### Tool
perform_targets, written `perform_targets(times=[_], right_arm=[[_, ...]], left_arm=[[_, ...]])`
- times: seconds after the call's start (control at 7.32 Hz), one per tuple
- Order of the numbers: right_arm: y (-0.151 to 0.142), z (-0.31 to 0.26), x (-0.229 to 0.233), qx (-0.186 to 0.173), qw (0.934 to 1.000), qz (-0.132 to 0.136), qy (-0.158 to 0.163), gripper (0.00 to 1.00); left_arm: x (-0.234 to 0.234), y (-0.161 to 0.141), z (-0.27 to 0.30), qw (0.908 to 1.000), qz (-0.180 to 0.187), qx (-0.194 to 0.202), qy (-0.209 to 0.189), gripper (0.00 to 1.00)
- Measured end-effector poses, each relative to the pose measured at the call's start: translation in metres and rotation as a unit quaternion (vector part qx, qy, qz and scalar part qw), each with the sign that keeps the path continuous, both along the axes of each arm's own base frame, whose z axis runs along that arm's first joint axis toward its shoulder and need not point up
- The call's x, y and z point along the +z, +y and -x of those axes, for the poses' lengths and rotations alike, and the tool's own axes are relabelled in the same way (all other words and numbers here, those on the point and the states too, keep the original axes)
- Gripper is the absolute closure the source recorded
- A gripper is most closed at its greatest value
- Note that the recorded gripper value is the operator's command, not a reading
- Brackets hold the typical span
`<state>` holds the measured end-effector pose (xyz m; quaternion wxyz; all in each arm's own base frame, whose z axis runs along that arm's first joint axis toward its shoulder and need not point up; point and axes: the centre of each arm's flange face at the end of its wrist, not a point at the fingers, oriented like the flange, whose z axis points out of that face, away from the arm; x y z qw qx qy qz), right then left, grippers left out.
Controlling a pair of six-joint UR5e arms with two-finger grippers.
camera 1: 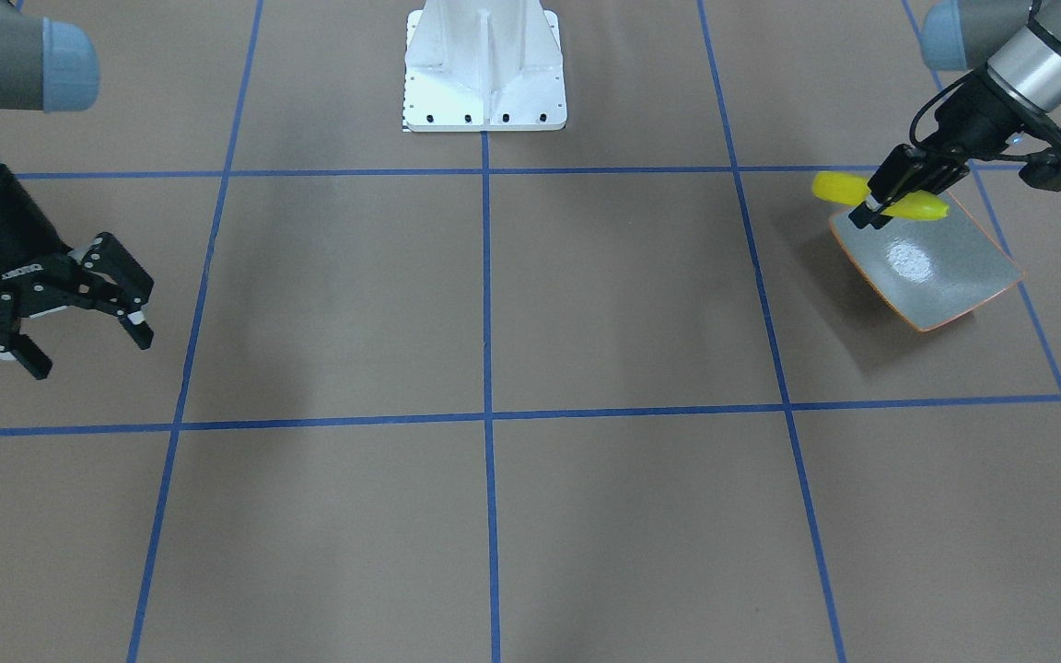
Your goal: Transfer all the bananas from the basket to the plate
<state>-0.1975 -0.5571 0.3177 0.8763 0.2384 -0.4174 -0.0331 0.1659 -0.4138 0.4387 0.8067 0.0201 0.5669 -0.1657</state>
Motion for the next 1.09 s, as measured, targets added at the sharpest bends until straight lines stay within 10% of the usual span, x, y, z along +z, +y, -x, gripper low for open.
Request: perform_targets(times=[0.27,0.96,1.09], right_arm=[[-0.004,-0.063,0.056,-0.042,0.9981,-0.021,0.041,0.00],[0.000,-0.128,0.115,-0.077,0.9944,-0.035,0.063,0.00],[0.000,-0.129,0.116,-0.077,0.9944,-0.035,0.063,0.00]], left_arm=[[0.055,0.008,0.008,0.9983,-0.017,0.015,-0.054,1.00],[0.140,-0.012,0.004,0.9838,-0.077,0.031,-0.159,0.03],[0.141,-0.015,0.003,0.9822,-0.084,0.029,-0.166,0.01]])
